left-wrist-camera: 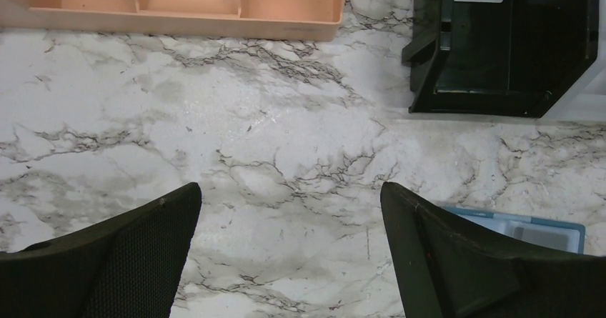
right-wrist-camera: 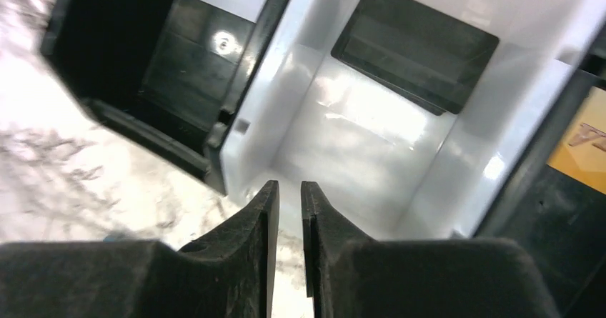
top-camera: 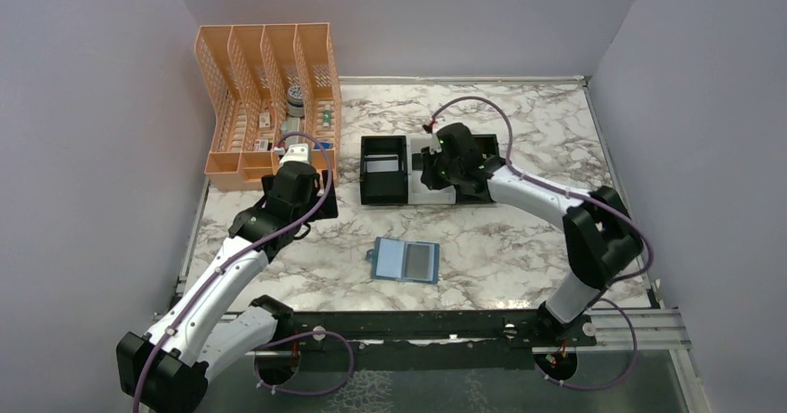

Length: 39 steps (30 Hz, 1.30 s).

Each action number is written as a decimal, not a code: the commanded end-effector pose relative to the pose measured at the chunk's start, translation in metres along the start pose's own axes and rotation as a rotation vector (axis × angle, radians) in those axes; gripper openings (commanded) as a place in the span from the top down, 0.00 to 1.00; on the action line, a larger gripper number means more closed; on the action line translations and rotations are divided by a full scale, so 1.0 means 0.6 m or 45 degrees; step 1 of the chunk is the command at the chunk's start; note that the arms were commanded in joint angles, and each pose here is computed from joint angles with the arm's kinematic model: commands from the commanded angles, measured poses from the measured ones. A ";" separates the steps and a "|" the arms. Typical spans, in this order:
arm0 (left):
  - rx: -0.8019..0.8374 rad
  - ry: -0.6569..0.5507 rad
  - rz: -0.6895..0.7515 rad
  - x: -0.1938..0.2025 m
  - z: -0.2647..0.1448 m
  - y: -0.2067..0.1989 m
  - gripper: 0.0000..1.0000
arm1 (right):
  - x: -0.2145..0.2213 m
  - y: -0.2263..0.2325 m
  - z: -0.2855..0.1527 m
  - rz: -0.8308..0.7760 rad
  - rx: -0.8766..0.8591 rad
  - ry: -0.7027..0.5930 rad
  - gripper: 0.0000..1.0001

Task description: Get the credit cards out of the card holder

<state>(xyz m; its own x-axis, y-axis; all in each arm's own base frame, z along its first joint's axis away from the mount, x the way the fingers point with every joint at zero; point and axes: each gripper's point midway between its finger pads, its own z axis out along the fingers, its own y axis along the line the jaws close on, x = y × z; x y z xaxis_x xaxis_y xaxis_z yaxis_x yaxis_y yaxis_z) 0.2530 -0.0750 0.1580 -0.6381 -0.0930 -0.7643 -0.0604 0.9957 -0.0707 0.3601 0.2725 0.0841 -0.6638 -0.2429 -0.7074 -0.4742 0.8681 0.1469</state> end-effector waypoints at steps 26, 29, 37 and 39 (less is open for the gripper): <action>0.977 0.433 0.108 0.156 -0.064 -0.258 0.16 | 0.186 0.117 -0.156 0.720 -0.587 0.018 0.67; 0.915 0.502 0.164 0.193 -0.055 -0.262 0.21 | 0.198 0.118 -0.154 0.731 -0.585 0.059 0.68; 0.688 0.530 0.197 0.226 -0.011 -0.252 0.31 | 0.219 0.123 -0.139 0.738 -0.587 0.151 0.74; 0.664 0.539 0.223 0.235 -0.006 -0.252 0.33 | 0.219 0.129 -0.138 0.732 -0.606 0.167 0.75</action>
<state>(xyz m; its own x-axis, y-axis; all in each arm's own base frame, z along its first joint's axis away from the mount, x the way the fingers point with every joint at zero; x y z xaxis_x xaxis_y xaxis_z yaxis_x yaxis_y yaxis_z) 0.1600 -0.2409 0.0706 -0.8652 0.1937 -0.4625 0.4050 0.8138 -0.4168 0.1915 0.2610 0.0541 -0.9209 0.1512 -0.3592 -0.1855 0.6405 0.7452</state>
